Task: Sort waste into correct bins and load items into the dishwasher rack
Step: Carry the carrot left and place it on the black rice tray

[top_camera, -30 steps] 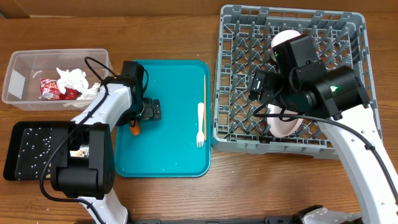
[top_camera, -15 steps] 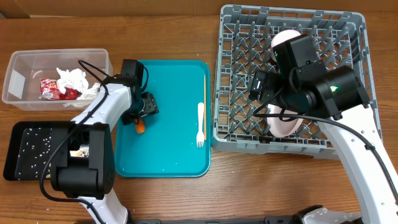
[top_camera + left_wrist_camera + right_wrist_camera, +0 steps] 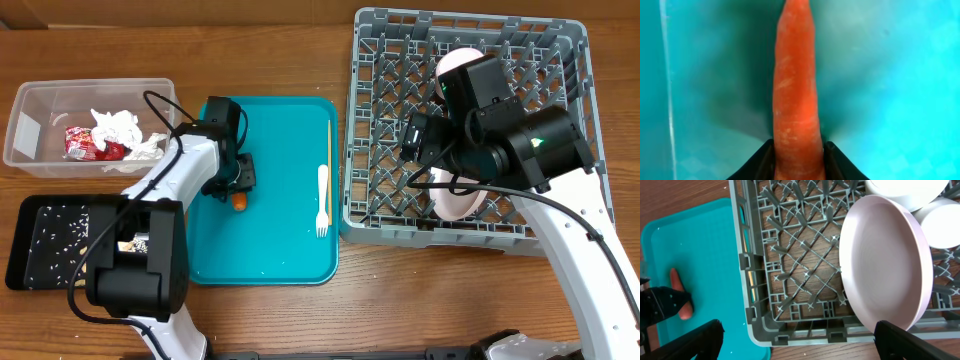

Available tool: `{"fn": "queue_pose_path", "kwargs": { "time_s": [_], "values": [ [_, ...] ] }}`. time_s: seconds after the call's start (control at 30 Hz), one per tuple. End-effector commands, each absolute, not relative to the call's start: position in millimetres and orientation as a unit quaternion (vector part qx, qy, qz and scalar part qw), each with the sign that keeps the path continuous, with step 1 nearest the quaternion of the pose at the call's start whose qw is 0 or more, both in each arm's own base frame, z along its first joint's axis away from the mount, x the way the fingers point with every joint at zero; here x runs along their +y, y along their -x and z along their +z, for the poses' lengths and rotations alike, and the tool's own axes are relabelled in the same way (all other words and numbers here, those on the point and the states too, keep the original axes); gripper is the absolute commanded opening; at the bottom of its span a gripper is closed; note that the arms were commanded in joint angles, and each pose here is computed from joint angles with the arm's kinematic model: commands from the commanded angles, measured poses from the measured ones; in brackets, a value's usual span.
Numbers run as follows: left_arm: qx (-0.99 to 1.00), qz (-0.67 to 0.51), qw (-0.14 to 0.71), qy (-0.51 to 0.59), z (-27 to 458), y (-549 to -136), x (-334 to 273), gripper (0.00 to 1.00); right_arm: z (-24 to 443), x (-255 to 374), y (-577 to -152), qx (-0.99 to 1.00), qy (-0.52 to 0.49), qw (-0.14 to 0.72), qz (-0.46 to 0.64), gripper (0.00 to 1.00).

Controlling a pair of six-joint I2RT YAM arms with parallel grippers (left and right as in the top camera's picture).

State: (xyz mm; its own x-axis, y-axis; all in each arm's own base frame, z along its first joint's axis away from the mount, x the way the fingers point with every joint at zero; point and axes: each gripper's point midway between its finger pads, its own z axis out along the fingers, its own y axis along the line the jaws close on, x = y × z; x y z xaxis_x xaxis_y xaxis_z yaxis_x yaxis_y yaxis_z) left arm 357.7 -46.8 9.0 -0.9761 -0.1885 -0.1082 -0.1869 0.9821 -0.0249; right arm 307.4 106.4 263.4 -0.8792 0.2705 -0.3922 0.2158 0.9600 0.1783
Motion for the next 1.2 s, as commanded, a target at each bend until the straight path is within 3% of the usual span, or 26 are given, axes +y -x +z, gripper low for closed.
{"fn": "queue_pose_path", "kwargs": {
  "time_s": [0.0,0.2,0.5,0.73,0.93,1.17],
  "values": [
    [0.996,-0.012,0.054,0.071,19,-359,-52,0.3,269,106,-310,0.965,-0.127,0.222,0.065,1.0],
    [0.996,-0.012,0.055,0.064,70,-375,-55,0.04,269,106,-310,0.965,-0.127,0.222,0.065,1.0],
    [0.989,-0.02,0.093,0.112,172,-396,-42,0.04,269,106,-310,0.965,-0.127,0.222,0.065,1.0],
    [0.955,-0.028,0.111,0.272,231,-371,51,0.04,269,106,-310,0.965,-0.127,0.222,0.065,1.0],
    [0.902,-0.037,0.087,0.422,235,-322,142,0.04,269,106,-310,0.965,-0.127,0.222,0.065,1.0],
    [0.835,-0.038,0.032,0.548,190,-276,197,0.05,269,106,-310,0.965,-0.127,0.222,0.065,1.0]
  ]
}}
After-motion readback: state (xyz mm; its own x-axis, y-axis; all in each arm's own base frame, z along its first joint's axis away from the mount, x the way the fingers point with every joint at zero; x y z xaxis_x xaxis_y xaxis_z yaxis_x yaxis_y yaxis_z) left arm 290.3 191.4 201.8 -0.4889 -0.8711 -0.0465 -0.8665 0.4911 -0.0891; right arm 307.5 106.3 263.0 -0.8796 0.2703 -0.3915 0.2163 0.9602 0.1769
